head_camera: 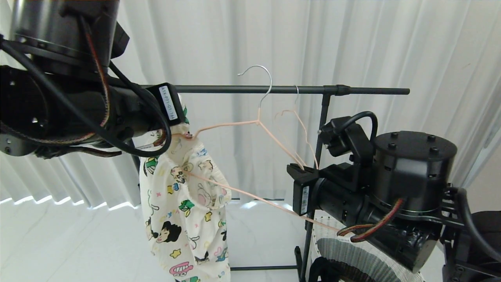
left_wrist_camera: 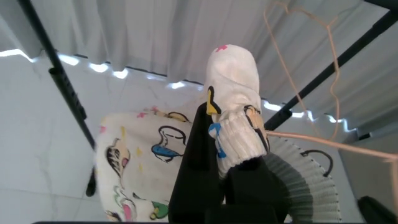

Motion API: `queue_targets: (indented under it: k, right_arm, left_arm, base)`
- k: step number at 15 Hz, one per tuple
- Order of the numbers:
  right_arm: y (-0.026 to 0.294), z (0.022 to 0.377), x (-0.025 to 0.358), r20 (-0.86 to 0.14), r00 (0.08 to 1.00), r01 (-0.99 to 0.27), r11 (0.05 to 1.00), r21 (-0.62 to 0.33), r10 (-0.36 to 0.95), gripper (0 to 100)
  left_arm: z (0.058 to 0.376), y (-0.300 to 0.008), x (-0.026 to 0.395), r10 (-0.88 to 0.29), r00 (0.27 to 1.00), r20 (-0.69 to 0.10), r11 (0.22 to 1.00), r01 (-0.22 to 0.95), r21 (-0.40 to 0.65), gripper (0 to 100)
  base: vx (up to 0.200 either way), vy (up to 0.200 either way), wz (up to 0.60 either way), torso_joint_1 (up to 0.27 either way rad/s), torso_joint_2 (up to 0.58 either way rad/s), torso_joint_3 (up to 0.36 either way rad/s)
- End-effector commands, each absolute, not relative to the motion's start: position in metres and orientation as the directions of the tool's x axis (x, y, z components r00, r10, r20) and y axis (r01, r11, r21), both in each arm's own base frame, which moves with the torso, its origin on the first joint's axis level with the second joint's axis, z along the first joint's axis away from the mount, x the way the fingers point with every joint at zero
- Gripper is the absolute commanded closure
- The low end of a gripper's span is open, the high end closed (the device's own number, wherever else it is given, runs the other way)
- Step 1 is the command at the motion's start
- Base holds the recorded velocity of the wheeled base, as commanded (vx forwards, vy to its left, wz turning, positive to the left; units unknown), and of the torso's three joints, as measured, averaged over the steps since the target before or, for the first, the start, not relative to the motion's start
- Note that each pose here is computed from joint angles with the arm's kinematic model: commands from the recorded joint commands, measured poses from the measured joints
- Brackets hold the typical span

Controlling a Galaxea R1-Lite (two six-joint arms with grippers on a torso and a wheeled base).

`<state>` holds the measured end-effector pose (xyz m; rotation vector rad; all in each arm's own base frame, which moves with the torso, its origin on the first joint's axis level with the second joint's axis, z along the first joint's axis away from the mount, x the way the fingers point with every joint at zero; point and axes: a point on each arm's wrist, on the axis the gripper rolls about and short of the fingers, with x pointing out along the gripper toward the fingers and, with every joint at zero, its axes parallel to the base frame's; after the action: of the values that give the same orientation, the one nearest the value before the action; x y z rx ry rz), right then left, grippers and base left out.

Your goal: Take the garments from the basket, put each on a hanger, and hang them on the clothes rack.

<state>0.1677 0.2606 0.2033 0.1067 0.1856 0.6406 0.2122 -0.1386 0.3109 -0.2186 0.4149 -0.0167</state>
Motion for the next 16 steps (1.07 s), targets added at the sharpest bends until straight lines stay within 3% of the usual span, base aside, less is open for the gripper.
queue_targets:
  k: [1,10,16]
  right_arm:
    - [0.271,0.196,0.174,-0.155,0.783,-0.586,0.799,0.137,0.602,100]
    - [0.302,0.209,0.159,-0.103,0.733,-0.646,0.736,0.205,0.672,100]
    - [0.308,0.211,0.161,-0.091,0.733,-0.63,0.723,0.285,0.674,100]
  left_arm:
    - [0.307,-0.159,0.22,-0.094,0.907,-0.41,0.971,-0.007,-0.237,100]
    - [0.313,-0.187,0.223,-0.163,0.906,-0.391,0.905,-0.021,-0.426,100]
    - [0.315,-0.191,0.219,-0.179,0.906,-0.384,0.895,-0.012,-0.446,100]
  base:
    - [0.0,0.0,0.0,0.0,0.0,0.0]
    - [0.0,0.0,0.0,0.0,0.0,0.0]
    - [0.0,0.0,0.0,0.0,0.0,0.0]
